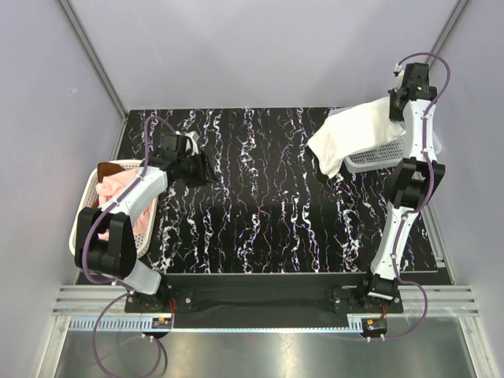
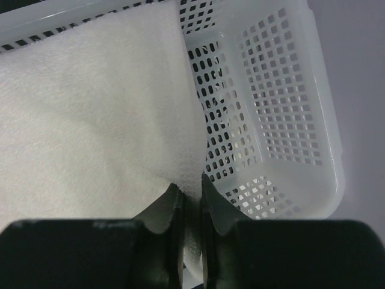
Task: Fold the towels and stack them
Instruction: Neatly place the folded towel into the bin
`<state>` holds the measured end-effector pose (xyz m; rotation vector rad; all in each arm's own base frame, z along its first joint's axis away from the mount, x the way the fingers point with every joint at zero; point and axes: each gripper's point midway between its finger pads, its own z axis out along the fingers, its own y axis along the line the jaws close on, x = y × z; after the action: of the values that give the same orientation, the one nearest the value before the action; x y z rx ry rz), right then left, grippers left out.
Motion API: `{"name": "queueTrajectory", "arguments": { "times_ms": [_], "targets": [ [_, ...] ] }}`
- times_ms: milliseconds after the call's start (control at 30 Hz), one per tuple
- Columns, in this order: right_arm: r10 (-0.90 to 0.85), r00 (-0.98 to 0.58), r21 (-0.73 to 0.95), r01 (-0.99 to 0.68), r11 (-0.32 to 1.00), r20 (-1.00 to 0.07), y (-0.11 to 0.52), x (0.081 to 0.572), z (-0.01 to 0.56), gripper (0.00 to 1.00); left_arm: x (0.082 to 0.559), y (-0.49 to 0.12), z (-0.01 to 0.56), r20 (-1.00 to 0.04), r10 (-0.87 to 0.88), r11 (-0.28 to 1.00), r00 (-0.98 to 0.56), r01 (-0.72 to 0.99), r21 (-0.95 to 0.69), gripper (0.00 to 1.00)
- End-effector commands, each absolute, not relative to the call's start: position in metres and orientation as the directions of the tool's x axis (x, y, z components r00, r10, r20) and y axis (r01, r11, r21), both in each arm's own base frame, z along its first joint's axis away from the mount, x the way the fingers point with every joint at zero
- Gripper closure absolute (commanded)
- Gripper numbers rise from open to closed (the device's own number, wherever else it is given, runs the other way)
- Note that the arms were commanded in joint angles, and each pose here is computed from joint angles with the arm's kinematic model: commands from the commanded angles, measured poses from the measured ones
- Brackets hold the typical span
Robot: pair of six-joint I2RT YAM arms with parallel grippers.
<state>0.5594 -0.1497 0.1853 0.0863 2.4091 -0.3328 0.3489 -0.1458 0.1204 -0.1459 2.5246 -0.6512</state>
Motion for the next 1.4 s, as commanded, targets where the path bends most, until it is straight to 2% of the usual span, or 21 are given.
{"name": "queueTrajectory", "arguments": {
  "times_ms": [0, 667, 1367],
  "targets": [
    [-0.027, -0.685, -0.259, 0.239, 0.936, -0.728, -0.191, 0.573, 0.21, 1.0, 0.363, -0.155, 0.149, -0.539, -0.22, 0.853, -0.813, 0.108, -0.51, 0.51],
    [0.012, -0.659, -0.238, 0.287, 0.928, -0.752, -0.239, 0.595, 0.17, 1.0, 0.351, -0.165, 0.163, -0.568, -0.179, 0.832, -0.803, 0.184, -0.524, 0.51],
    [-0.075, -0.613, -0.366, 0.364, 0.856, -0.786, -0.283, 0.616, 0.162, 0.97, 0.35, -0.185, 0.175, -0.561, -0.166, 0.769, -0.811, 0.25, -0.588, 0.51]
  ]
}}
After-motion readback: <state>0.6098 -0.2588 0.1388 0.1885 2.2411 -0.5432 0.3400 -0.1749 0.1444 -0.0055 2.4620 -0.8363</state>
